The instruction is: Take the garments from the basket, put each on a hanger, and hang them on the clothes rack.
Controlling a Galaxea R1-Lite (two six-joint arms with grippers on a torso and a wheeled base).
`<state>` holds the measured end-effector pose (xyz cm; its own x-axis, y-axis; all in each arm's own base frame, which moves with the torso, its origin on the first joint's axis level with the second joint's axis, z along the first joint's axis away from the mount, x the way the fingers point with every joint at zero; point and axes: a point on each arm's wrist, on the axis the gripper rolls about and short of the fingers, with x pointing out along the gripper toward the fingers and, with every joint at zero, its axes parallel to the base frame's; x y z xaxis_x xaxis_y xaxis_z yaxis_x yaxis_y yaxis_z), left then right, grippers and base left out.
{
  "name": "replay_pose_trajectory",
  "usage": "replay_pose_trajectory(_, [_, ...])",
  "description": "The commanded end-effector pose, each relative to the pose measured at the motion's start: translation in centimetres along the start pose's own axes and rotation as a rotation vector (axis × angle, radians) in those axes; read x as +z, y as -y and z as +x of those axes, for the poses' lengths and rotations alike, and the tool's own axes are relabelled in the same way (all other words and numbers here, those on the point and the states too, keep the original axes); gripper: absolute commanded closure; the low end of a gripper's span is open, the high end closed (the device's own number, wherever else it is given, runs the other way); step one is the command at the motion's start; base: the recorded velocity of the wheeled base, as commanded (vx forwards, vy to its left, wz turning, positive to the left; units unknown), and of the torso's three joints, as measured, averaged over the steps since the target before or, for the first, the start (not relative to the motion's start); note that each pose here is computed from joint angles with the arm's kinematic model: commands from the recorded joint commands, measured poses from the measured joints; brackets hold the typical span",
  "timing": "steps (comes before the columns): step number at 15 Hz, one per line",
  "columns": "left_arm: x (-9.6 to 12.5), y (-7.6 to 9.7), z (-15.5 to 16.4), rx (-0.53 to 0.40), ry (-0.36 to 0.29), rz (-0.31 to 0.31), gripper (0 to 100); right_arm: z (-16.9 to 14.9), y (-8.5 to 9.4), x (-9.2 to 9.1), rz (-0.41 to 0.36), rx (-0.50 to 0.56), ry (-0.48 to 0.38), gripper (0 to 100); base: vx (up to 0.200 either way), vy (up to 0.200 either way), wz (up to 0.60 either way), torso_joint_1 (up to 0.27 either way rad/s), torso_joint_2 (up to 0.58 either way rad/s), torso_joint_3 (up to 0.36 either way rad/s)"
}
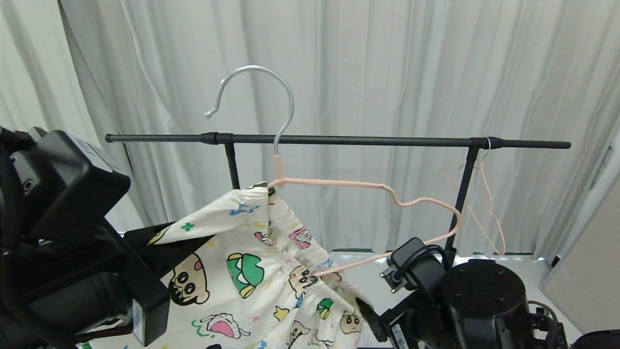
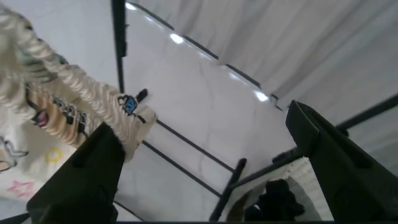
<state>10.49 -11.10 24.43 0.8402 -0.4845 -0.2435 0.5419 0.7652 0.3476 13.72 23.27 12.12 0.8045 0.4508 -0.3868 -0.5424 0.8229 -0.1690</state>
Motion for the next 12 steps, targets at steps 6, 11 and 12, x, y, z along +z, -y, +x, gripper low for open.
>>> replay_pose_trajectory(6, [-3.2, -0.2, 0.0, 0.066, -0.106, 0.016, 100, -1.5, 6.3, -0.5, 0.022, -0.185, -0.005, 0, 0.0, 0.0, 0.0, 0.0, 0.0, 0.0])
replay_pose_trajectory(11, [-6.4, 0.4, -1.6, 0.046, -0.159, 0.158, 100, -1.6, 7.5, -0.4, 0.035, -0.228, -0.003, 0, 0.0, 0.0, 0.0, 0.0, 0.0, 0.0])
replay_pose_trajectory(12, [-6.8, 0.4, -1.7, 0.047, -0.167, 0.175, 100, -1.6, 7.5, -0.4, 0.034, -0.227, -0.004, 0, 0.0, 0.0, 0.0, 0.0, 0.0, 0.0])
